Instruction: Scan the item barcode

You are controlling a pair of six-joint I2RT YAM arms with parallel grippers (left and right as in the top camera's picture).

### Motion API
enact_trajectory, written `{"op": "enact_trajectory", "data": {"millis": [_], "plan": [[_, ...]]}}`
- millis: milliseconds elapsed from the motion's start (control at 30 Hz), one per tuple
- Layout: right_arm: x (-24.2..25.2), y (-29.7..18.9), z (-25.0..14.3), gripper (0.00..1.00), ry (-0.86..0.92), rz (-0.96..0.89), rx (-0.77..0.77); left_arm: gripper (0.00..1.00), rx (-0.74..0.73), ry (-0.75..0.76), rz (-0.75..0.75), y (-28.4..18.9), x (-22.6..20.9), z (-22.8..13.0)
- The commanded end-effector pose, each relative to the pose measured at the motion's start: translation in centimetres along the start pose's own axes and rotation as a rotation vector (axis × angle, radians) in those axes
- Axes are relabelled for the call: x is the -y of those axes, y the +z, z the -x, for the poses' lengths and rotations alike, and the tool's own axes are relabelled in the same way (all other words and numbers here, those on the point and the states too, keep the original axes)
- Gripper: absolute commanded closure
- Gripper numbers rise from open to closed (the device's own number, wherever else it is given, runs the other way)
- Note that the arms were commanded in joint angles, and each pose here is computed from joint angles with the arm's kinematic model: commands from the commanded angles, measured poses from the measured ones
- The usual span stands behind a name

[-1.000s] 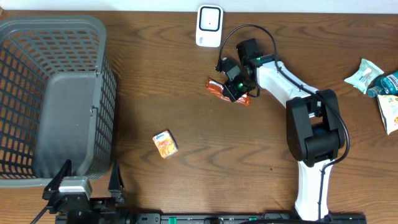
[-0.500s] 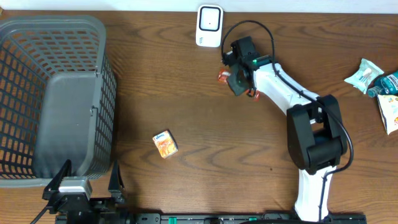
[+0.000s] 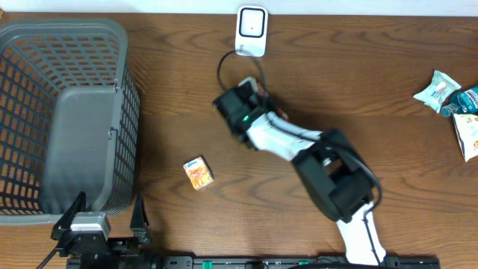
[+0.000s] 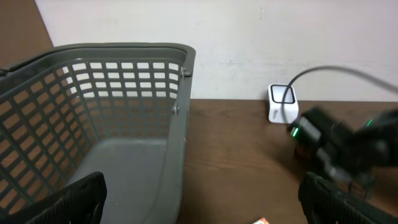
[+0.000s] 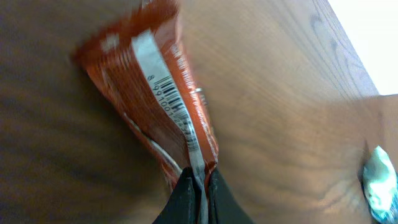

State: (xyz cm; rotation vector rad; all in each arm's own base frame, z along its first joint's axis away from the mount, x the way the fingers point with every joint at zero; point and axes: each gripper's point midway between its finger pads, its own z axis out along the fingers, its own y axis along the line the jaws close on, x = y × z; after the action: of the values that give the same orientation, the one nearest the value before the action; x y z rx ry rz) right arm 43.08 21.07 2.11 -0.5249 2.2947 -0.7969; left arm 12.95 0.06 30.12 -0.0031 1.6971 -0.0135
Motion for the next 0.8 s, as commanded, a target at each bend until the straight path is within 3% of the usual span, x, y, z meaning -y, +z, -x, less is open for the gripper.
{"op": "enact_trajectory", "data": {"millis": [0, 367, 400, 533, 767], "plan": [[0.0, -0.1, -1.4, 0.98, -0.004, -0.180, 0.025, 0.02, 0.012, -0.006, 0.004, -0.2, -0.1, 0.3], [-3.5, -2.8, -1.1, 0.99, -0.064, -0.192, 0.111, 0.02, 0.012, -0.006, 0.004, -0.2, 0.0, 0.3], [-3.6, -2.9, -1.1, 0.93, -0.066, -0.191, 0.113, 0.02, 0.012, -0.006, 0.004, -0.2, 0.0, 0.3], [-3.9, -3.8, -0.5, 0.53, -0.089, -0.119, 0.110, 0.02, 0.012, -0.006, 0.004, -0.2, -0.1, 0.3], [-3.1, -7.7, 2.0, 0.34, 0.005, 0.241, 0.092, 0.02, 0.012, -0.006, 0.004, -0.2, -0.1, 0.3]]}}
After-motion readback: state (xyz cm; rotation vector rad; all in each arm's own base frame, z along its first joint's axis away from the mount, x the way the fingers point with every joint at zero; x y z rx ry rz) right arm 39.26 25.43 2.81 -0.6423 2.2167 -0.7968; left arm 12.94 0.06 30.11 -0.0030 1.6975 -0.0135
